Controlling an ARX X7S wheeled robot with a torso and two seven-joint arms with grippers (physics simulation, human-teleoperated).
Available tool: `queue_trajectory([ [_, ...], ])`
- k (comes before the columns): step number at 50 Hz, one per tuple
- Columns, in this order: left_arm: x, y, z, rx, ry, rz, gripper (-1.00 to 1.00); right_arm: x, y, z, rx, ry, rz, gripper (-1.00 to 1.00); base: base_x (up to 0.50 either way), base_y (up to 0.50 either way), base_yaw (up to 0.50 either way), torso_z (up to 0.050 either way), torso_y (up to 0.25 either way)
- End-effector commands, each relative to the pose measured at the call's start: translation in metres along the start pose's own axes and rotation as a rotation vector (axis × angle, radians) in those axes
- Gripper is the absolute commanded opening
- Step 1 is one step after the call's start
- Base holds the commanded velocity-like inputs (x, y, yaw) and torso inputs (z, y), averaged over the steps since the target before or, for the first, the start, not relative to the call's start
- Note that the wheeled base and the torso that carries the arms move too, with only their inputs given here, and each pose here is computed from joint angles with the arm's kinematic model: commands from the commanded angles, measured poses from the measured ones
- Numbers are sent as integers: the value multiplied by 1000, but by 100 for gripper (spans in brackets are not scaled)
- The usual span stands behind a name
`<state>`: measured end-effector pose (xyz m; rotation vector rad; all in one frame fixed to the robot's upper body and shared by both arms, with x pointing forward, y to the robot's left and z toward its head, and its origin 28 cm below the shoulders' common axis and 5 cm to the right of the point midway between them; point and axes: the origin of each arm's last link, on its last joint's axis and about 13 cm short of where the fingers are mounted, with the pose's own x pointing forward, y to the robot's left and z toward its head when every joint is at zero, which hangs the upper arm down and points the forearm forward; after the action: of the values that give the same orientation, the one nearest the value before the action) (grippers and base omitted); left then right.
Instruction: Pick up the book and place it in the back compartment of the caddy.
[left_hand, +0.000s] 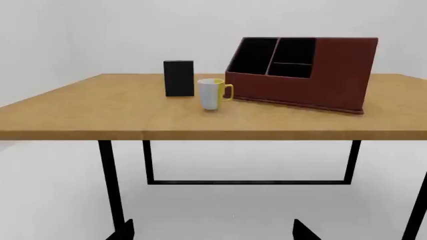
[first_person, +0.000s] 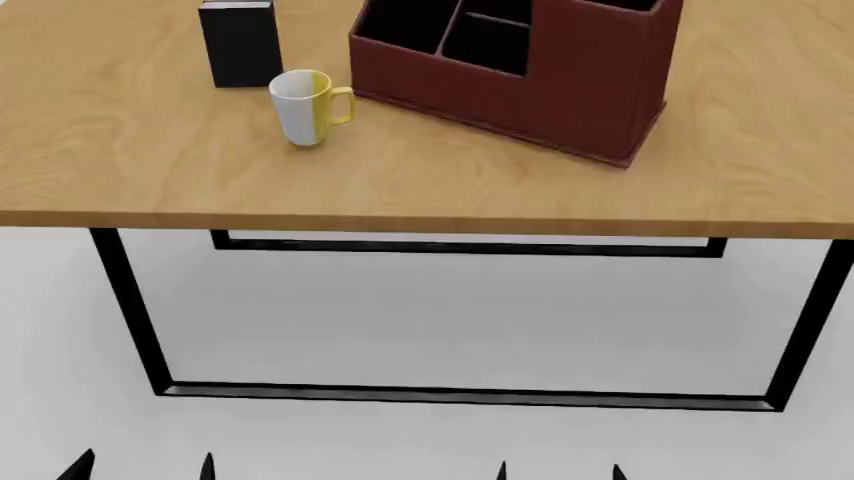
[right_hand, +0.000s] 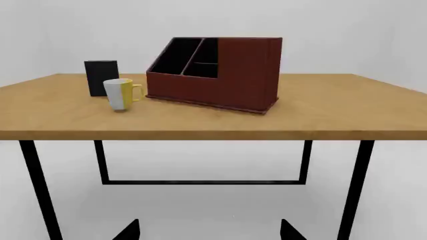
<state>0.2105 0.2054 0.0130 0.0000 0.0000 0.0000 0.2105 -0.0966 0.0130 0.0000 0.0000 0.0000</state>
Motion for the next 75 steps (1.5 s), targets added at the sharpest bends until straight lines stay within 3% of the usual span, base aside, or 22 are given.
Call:
queue_trajectory([
  [1,0,0,-1,0,0,0,100,0,0,0,0,0,0,100,0,0,0,0,0],
  [6,-1,2,0,-13,-6,-9,100,-4,-2,-2,18,1,-4,100,0,0,0,0,0],
  [7,-1,2,0,-16,-11,-23,100,-29,8,0,12,102,-12,100,0,0,0,0,0],
  [9,-5,2,2,-17,-57,-43,100,-37,15,40,10,121,-13,100,0,0,0,11,0],
  [11,-5,3,2,-6,-40,-40,100,-43,13,78,16,-5,-9,100,0,0,0,50,0],
  [21,-3,2,1,-23,-24,-57,100,-44,9,100,38,-58,-1,100,0,0,0,50,0],
  [35,12,6,53,17,-81,-68,100,-36,1,144,16,-137,8,100,0,0,0,50,0],
  [47,46,11,105,83,-182,-87,100,-16,-9,198,-11,-217,21,100,0,0,0,50,0],
  [52,60,19,134,8,-254,-54,100,-9,-17,219,-6,-259,2,100,0,0,0,50,0],
  [57,50,30,151,-33,-316,-21,100,-8,-20,232,-21,-281,-6,100,0,0,0,50,0],
  [60,42,34,158,3,-369,11,100,-11,-21,234,-24,-281,-16,100,0,0,0,50,0],
  [62,35,37,167,-58,-384,12,100,-15,-22,237,-13,-297,-23,100,0,0,0,50,0],
  [72,23,49,176,-119,-378,49,100,-48,-28,257,-50,-383,-85,100,0,0,0,47,0],
  [73,21,50,177,-139,-412,39,100,-50,-29,259,-48,-386,-91,100,0,0,0,0,0],
  [75,20,51,176,-99,-381,38,100,-53,-30,260,-70,-399,-120,100,0,0,0,0,0],
])
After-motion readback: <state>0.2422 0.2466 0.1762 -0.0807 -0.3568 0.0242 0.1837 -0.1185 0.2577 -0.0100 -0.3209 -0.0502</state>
